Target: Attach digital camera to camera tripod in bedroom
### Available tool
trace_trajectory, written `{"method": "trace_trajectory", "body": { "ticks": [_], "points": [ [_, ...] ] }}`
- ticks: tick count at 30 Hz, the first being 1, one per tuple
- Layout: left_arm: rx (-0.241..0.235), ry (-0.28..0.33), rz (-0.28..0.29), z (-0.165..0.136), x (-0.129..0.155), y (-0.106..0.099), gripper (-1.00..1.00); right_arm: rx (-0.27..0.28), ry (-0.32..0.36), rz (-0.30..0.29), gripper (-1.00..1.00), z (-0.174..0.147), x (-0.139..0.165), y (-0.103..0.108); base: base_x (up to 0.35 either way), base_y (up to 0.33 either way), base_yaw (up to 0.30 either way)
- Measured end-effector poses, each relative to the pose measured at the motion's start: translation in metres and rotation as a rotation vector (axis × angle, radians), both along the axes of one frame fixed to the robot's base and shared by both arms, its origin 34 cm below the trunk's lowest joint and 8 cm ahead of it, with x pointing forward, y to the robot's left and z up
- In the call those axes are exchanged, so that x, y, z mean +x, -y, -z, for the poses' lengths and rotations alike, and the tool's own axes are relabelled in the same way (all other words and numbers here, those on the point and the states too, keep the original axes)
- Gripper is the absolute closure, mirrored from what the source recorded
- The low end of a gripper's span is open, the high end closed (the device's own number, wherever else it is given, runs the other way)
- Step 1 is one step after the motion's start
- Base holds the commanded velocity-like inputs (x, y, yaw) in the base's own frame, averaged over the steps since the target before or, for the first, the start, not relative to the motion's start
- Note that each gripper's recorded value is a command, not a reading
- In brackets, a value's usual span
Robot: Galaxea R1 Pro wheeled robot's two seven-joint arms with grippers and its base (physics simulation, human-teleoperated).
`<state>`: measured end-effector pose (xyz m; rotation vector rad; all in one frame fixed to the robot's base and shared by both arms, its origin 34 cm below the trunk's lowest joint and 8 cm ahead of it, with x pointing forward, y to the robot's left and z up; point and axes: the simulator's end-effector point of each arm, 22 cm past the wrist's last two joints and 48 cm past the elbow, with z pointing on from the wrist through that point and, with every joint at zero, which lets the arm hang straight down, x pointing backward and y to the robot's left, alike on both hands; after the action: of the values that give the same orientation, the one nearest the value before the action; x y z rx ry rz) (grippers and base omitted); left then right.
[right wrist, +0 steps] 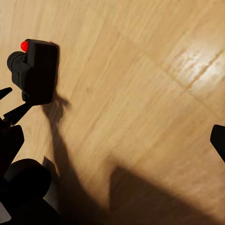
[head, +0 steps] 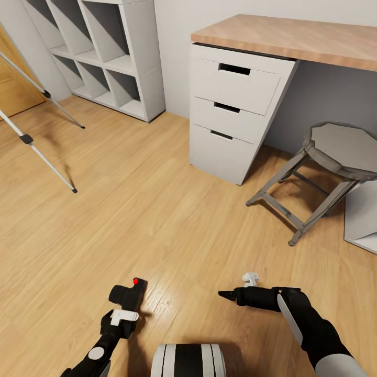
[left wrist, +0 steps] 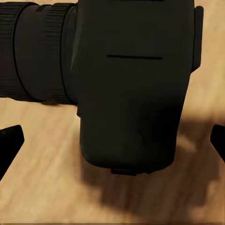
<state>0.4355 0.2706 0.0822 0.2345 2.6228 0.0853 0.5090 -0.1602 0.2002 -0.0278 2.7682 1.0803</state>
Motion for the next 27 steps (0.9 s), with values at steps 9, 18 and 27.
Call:
{"method": "trace_trajectory", "body": {
  "ticks": [9, 18, 27],
  "points": [
    [0.002, -0.021, 0.004, 0.003, -0.009, 0.0, -1.0, 0.001, 0.0, -0.001, -1.0, 0.0, 0.0, -0.001, 0.0, 0.0, 0.0],
    [0.005, -0.05, 0.007, 0.007, -0.021, -0.001, -1.0, 0.002, 0.0, -0.001, -1.0, 0.0, 0.0, -0.001, 0.0, 0.0, 0.0],
    [0.006, -0.053, 0.005, 0.008, -0.023, -0.001, -1.0, 0.001, -0.001, -0.002, -1.0, 0.0, 0.0, -0.001, 0.0, 0.0, 0.0]
  ]
}}
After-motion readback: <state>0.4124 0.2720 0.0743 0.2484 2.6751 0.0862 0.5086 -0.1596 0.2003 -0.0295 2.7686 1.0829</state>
